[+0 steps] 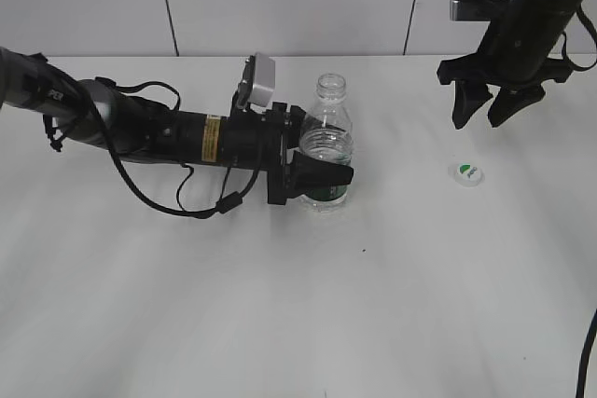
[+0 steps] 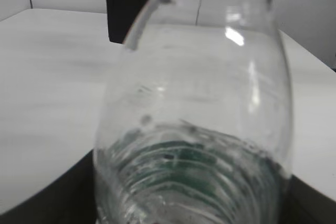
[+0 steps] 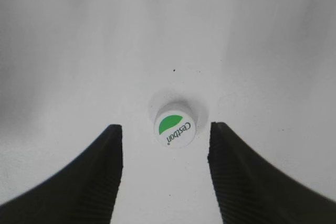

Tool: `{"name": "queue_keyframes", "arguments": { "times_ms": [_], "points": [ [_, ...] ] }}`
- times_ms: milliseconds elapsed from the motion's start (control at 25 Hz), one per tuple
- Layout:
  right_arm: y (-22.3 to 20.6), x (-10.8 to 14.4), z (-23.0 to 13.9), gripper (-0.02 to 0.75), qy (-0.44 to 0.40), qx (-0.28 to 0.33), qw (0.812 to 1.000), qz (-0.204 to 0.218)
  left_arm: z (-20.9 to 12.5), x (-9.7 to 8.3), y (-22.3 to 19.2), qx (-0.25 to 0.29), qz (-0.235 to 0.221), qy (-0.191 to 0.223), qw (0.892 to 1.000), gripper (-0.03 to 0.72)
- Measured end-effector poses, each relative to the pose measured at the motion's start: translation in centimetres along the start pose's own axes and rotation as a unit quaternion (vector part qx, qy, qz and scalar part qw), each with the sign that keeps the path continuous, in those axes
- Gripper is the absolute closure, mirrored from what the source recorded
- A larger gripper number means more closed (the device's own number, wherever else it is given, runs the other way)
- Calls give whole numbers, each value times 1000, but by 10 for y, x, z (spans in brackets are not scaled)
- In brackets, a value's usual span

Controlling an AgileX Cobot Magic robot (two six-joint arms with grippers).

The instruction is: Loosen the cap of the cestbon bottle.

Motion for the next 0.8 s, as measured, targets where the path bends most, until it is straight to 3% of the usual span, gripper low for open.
{"name": "queue_keyframes", "arguments": {
  "times_ms": [320,560,800],
  "points": [
    [0,-1,0,336,1,0,1000,-1,6,4,0,-16,11,32,999,90],
    [0,-1,0,336,0,0,1000,-1,15,-2,2,-5,1,36,999,96],
    [0,1,-5,336,0,14,1000,2,49,-10,9,-9,-3,24,1000,100]
  ]
}}
Point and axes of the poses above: a point on each arm's last joint axis where the gripper is mounted, y pointing back along that axis away from the gripper, x along the wrist's bending axis when the last joint is at zero, z = x × y, the point moved 10 cm from there along -y, pointing out along that axis toward the gripper, and after that the axes turned 8 degrees about y, right-handed, at the moved point
